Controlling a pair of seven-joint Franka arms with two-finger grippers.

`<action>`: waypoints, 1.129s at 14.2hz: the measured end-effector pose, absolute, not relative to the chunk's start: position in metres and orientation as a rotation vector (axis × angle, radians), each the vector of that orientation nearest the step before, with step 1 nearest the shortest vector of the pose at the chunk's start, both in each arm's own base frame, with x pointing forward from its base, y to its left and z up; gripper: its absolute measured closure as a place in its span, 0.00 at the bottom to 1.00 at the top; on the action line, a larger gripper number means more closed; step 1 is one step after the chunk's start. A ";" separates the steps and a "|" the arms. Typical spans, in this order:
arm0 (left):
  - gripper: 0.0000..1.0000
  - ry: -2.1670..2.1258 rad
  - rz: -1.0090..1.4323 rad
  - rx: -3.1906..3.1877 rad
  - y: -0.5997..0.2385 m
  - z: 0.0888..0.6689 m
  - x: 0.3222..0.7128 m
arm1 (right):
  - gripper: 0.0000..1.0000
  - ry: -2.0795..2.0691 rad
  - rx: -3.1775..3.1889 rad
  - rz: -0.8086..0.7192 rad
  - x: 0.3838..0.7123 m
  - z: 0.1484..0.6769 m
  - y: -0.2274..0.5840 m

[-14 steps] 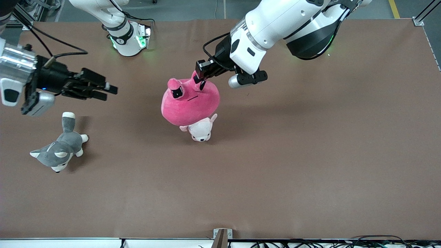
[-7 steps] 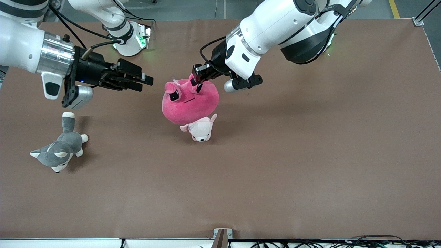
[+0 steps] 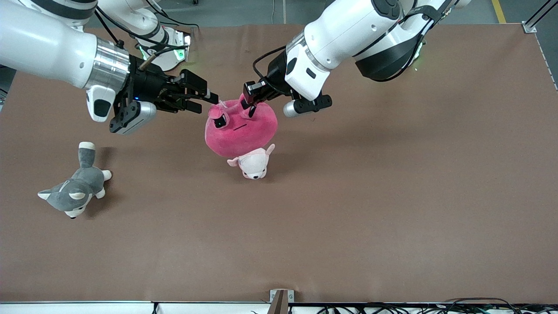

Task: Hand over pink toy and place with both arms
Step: 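Reach the right gripper to the pink pig held by the left gripper, then grasp the pink pig with the right gripper while the left gripper holds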

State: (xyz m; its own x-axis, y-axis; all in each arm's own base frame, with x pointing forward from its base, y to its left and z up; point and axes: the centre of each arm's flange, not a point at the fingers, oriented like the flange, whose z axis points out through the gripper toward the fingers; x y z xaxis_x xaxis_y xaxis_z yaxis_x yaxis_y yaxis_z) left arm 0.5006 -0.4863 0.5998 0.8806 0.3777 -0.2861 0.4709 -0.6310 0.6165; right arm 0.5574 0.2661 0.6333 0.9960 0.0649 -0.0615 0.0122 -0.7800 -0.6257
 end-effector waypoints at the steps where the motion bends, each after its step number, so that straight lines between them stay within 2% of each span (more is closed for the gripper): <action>1: 0.89 0.607 -0.167 2.323 -0.486 0.600 0.501 | 0.36 -0.065 -2.494 0.093 0.557 0.631 0.268; 9: 0.89 0.607 -0.165 2.324 -0.486 0.600 0.501 | 0.37 -0.110 -2.541 0.040 0.556 0.621 0.294; 16: 0.89 0.607 -0.165 2.324 -0.486 0.600 0.501 | 0.39 -0.080 -2.537 0.006 0.568 0.610 0.295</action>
